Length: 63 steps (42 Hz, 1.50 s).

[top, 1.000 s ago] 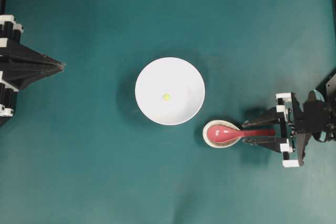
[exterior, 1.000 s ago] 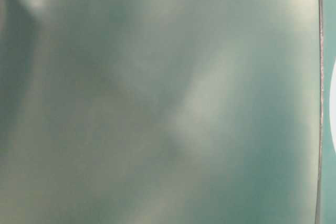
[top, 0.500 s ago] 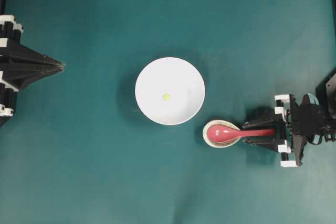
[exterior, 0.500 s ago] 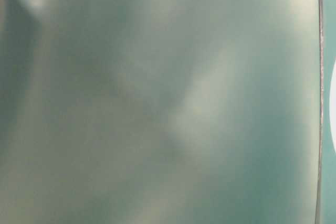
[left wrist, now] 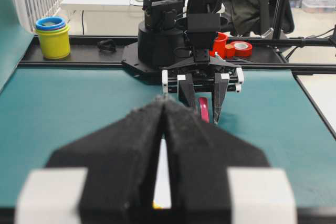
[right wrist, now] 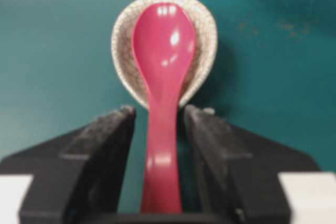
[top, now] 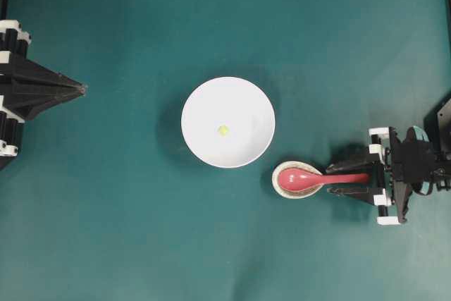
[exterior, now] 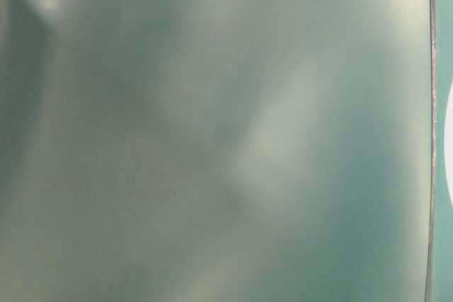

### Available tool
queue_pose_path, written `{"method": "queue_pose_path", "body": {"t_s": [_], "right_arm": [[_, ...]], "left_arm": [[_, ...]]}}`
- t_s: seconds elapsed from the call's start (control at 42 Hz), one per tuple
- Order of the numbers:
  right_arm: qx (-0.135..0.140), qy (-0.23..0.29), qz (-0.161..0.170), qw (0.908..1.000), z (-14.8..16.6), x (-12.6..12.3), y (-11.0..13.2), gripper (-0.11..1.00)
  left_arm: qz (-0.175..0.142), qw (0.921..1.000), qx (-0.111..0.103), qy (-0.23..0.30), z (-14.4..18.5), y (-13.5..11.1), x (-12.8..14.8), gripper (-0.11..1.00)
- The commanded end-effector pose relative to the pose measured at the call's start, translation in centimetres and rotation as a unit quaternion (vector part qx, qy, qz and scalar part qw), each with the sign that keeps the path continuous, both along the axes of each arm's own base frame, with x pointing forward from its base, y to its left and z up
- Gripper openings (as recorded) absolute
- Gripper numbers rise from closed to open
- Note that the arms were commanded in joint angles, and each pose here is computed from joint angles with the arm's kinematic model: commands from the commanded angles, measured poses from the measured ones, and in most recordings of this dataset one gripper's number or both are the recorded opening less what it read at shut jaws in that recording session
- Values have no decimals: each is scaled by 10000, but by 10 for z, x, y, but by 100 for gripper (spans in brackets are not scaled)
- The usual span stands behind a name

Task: Scoop the yellow hexagonal prism block from the bowl with a spoon using the right arm.
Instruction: 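Lift the pink spoon with the right gripper and carry it over the bowl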

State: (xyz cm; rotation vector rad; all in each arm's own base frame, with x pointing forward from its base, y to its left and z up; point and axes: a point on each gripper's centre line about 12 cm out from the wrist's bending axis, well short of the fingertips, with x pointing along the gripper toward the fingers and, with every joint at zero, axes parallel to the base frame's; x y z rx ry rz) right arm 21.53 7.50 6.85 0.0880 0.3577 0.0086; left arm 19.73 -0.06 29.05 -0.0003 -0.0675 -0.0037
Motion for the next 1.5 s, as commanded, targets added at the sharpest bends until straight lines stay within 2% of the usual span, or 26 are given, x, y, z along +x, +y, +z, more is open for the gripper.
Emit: {"method": "queue_pose_path", "body": {"t_s": [0.0, 0.191, 0.357, 0.786, 1.024, 1.238, 1.477], "right_arm": [[44, -86, 15, 10000, 3, 2, 2, 50], [49, -77, 15, 10000, 3, 2, 2, 46], [40, -64, 15, 10000, 3, 1, 2, 24], [85, -312, -63, 9995, 17, 3, -3, 24], [-69, -507, -46, 9987, 38, 6, -8, 24], [-208, -569, -164, 9980, 60, 13, -19, 24], [-296, -430, -177, 9985, 88, 26, -29, 24]], "left_arm": [[6, 10000, 30, -92, 8, 0, 2, 0], [5, 9999, 23, -100, 8, 0, 2, 0], [5, 9999, 23, -100, 8, 0, 2, 0], [6, 10000, 38, -84, 7, 0, 2, 0], [7, 9999, 45, -92, 8, 0, 2, 0], [7, 10000, 46, 8, 4, 0, 3, 0], [9, 9999, 31, 169, 1, 0, 3, 0]]}}
